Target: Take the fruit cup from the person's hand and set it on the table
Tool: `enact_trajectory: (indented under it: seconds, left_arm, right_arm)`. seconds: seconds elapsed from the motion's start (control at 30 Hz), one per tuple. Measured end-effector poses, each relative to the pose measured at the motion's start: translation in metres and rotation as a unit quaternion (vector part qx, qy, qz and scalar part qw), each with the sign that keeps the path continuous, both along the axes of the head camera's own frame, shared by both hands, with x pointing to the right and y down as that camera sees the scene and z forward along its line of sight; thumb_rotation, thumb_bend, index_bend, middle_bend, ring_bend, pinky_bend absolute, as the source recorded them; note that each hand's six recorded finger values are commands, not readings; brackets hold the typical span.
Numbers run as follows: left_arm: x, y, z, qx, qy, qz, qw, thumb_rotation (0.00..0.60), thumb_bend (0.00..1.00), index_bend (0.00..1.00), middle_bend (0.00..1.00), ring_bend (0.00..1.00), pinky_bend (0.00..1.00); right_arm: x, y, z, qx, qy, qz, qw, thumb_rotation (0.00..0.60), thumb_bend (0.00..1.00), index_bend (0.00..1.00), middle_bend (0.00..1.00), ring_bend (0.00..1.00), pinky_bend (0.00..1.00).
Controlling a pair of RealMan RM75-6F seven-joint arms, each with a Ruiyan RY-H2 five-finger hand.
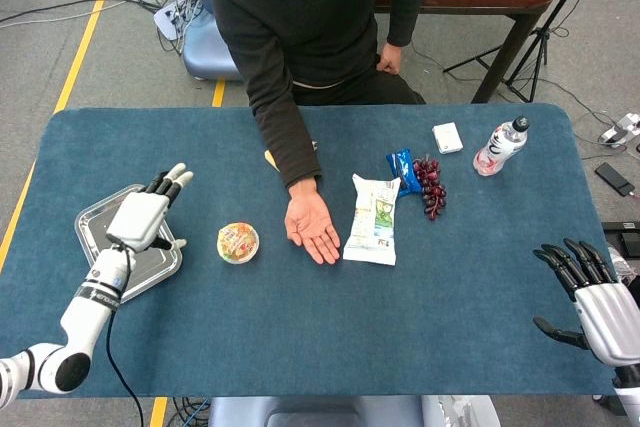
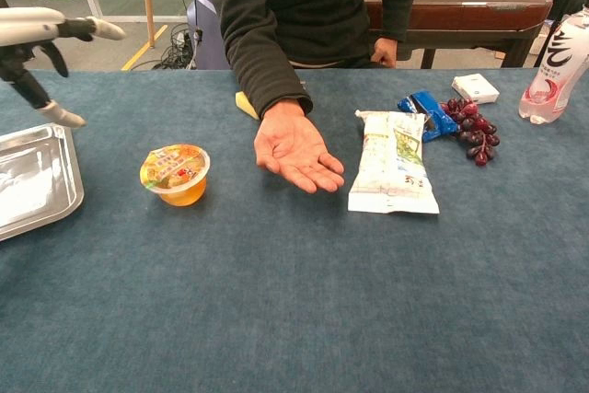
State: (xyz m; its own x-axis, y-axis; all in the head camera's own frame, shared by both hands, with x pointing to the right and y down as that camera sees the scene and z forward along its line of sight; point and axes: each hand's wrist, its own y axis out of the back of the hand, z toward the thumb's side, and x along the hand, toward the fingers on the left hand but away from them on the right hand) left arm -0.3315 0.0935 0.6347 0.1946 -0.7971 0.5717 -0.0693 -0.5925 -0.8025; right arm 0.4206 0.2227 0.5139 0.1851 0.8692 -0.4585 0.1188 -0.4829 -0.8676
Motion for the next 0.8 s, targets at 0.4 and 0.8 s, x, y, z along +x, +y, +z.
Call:
enact_trajectory:
  seconds: [0.4,0.8]
  left_arm:
    - [-0.082,0.081,-0.044,0.056,-0.035,-0.096,0.9932,0.6,0.12,0.02,0.0,0.0,0.2]
    - [-0.087,0.135,-0.069,0.101,-0.028,-0.095,0.99,0.6,0.12,0.03,0.0,0.0,0.18]
  right_arm:
    - [-0.015,-0.005,0.009,-0.008,-0.017,-0.02,0.9996,0.6,0.11,0.15,0.14,0.0,0.06]
    - [-0.018,-0.005,0.007,-0.005,-0.02,-0.024,0.9995,0.6,0.11,0.15,0.14,0.0,0.06]
